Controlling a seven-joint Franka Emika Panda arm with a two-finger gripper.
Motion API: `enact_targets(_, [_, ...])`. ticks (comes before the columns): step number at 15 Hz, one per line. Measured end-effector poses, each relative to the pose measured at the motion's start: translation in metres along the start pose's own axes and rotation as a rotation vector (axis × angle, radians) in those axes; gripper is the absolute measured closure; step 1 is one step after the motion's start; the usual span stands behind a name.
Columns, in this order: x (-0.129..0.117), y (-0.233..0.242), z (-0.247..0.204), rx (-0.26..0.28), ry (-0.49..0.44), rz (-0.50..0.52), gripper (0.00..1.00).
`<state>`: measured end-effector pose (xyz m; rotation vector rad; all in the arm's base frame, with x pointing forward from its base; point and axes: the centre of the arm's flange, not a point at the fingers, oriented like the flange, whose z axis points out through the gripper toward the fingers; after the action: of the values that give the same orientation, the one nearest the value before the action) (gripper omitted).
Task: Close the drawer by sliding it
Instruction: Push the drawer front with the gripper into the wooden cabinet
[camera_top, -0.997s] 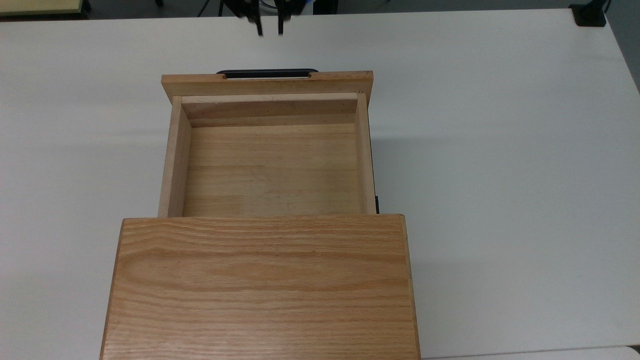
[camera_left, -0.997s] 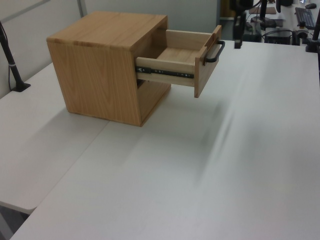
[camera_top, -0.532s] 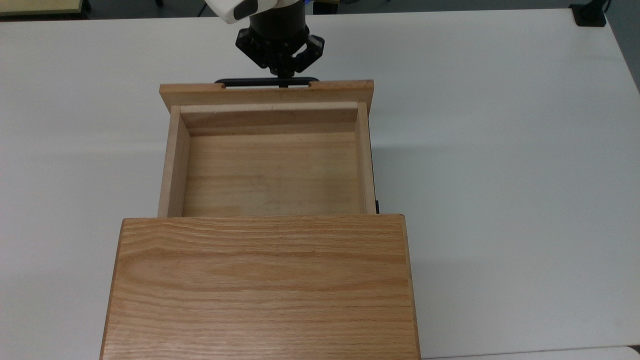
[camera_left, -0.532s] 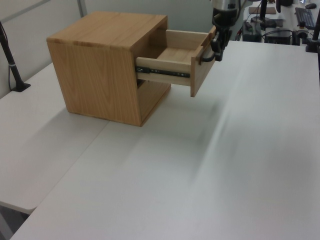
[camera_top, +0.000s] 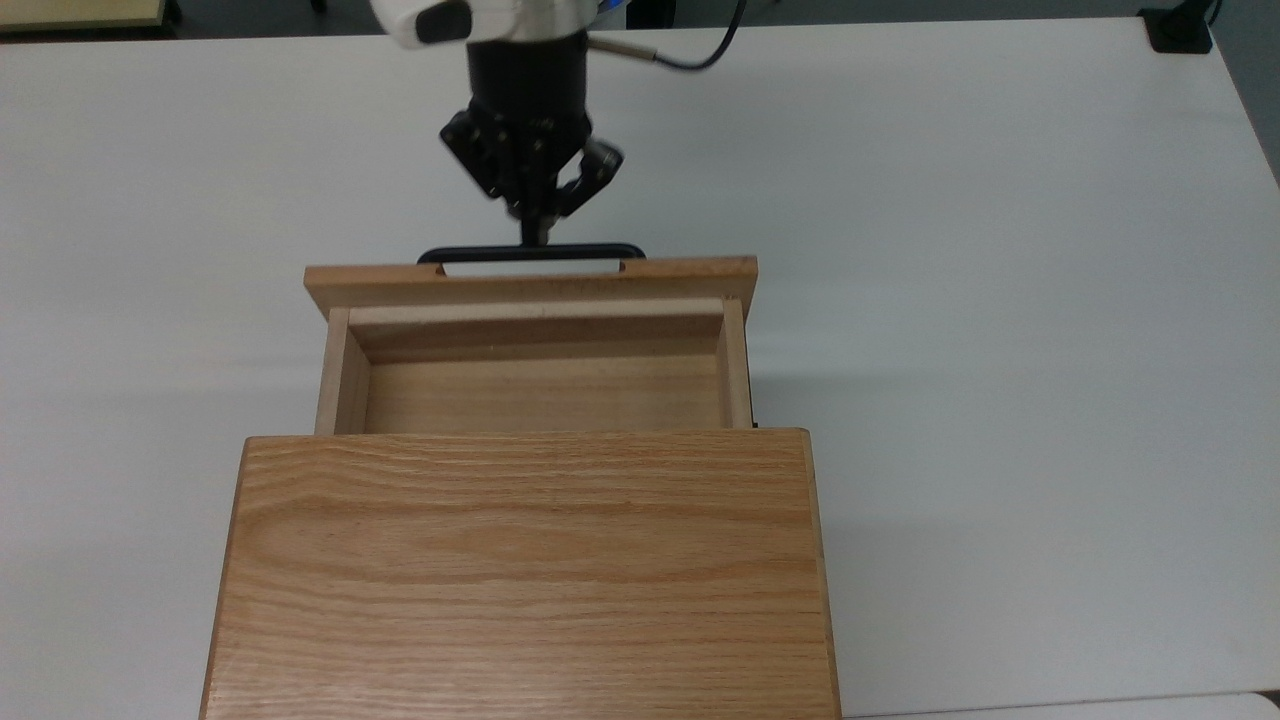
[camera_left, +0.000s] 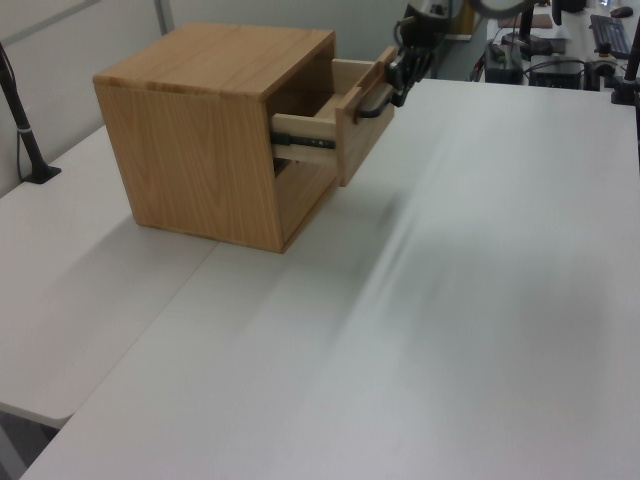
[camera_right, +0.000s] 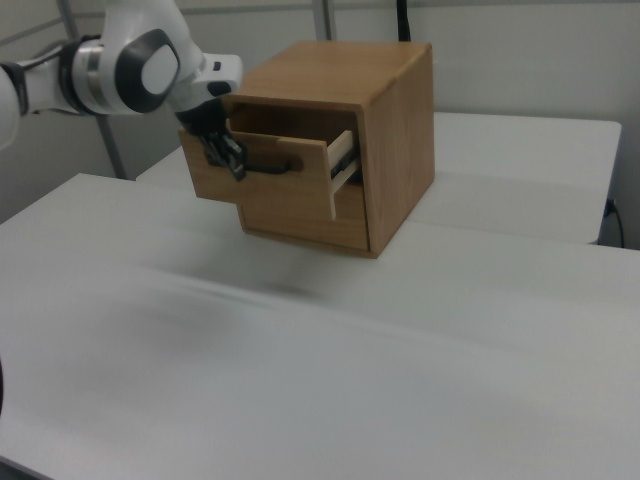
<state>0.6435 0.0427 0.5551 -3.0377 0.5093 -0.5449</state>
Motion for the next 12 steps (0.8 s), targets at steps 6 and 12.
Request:
enact_targets(6, [0.033,0.002,0.026,0.016,0.12,0.087,0.99])
enact_targets(12, [0.057,-0.008,0.042,0.039,0.254,0.199,1.0])
